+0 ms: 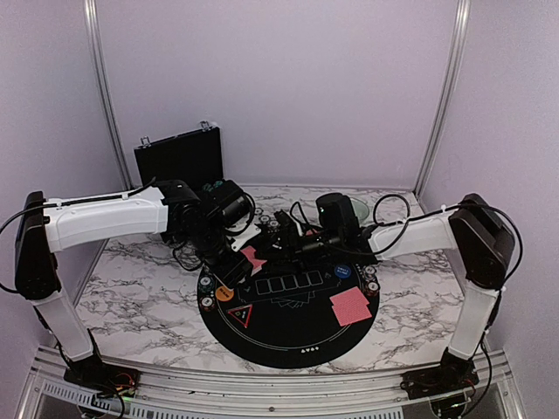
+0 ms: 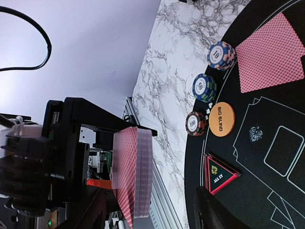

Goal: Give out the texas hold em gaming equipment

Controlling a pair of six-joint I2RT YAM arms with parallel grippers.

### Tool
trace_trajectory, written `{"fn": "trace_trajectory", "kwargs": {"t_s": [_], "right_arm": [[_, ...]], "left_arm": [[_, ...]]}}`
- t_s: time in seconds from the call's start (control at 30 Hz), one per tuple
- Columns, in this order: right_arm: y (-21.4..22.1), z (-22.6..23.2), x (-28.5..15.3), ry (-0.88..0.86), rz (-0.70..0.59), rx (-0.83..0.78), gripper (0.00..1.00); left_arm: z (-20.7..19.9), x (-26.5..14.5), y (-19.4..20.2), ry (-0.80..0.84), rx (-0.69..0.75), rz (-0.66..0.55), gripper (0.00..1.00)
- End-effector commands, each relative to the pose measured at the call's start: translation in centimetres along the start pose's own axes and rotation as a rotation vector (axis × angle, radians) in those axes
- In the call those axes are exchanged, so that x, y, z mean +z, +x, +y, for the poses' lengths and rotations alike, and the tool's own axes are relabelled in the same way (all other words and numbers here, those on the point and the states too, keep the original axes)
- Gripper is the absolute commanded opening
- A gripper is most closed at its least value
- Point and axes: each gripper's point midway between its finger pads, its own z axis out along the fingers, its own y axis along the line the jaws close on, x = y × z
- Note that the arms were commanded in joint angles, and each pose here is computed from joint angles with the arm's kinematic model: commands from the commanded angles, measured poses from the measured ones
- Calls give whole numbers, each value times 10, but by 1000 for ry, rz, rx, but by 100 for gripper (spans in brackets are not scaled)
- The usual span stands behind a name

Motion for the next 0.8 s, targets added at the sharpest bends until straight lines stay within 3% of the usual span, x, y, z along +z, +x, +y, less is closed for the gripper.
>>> {"fn": "trace_trajectory", "kwargs": {"t_s": [0.0, 0.3, 0.77], "right_arm": [[-7, 15, -11, -9, -32, -38, 59], [-2, 21, -15, -19, -27, -40, 41], [5, 23, -7, -29, 5, -38, 29]], "left_arm": [[-1, -12, -4, 3, 11, -40, 50], [0, -9, -4, -1, 14, -33, 50], [0, -8, -5, 0, 15, -33, 50]]}}
